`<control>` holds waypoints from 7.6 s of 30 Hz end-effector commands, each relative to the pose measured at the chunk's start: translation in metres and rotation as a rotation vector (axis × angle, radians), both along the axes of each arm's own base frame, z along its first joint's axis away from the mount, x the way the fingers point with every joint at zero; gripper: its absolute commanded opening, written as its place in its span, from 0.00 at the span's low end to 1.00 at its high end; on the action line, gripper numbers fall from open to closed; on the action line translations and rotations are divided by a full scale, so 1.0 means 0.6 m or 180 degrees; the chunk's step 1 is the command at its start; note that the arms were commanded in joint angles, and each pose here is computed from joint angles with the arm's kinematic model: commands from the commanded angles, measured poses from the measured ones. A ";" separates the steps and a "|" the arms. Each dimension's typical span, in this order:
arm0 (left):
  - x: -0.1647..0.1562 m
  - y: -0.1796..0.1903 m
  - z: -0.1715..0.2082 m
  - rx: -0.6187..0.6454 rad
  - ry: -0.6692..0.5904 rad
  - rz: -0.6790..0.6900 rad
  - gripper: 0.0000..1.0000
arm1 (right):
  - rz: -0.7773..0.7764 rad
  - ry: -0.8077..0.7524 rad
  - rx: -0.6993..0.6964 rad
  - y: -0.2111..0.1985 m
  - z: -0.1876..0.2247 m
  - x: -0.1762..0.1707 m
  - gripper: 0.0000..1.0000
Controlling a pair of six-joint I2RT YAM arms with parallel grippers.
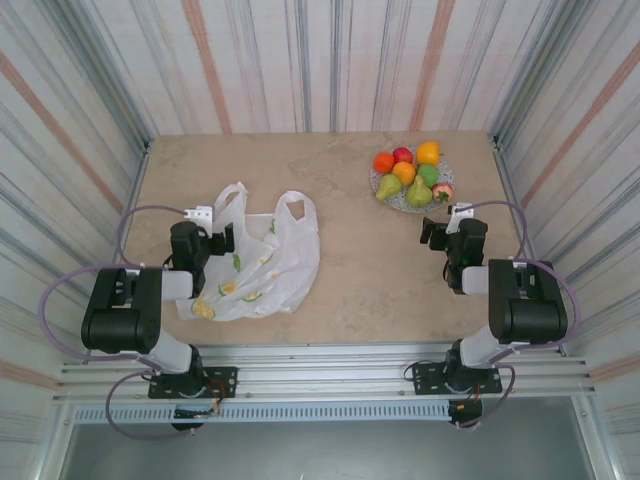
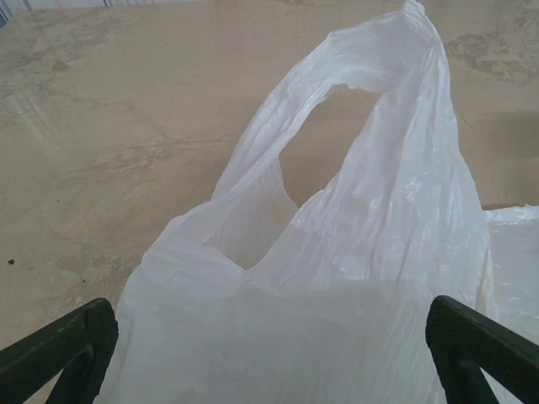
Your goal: Place the fruits into the plastic bag
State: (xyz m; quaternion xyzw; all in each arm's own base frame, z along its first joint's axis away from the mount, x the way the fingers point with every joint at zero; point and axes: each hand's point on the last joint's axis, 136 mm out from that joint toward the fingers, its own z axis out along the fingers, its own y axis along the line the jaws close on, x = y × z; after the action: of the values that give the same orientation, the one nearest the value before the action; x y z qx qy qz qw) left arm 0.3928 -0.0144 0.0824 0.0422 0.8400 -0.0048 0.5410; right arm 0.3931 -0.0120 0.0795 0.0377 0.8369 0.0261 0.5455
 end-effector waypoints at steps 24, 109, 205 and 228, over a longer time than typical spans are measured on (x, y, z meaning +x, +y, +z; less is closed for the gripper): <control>0.004 -0.001 0.015 0.0047 -0.0105 -0.0030 0.99 | -0.0006 -0.0034 0.0051 0.000 0.004 0.002 0.99; 0.124 -0.104 0.086 -0.0568 0.1405 0.0406 0.00 | 0.1673 0.1247 0.1472 0.593 0.051 -0.065 0.00; -0.047 -0.366 0.254 -0.1233 0.1039 -0.1309 0.91 | 0.1423 0.0831 0.2432 0.544 0.149 -0.058 0.00; -0.007 -0.384 0.122 -0.0312 0.1740 -0.0900 0.82 | 0.1190 0.0519 0.2194 0.502 0.179 -0.057 0.00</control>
State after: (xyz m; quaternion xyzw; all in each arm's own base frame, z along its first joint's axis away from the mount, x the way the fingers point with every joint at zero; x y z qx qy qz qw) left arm 0.3985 -0.2650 0.1699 0.1231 0.9250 -0.1908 0.3047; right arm 0.3572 0.3001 0.1787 0.0642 0.8148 0.4235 0.3907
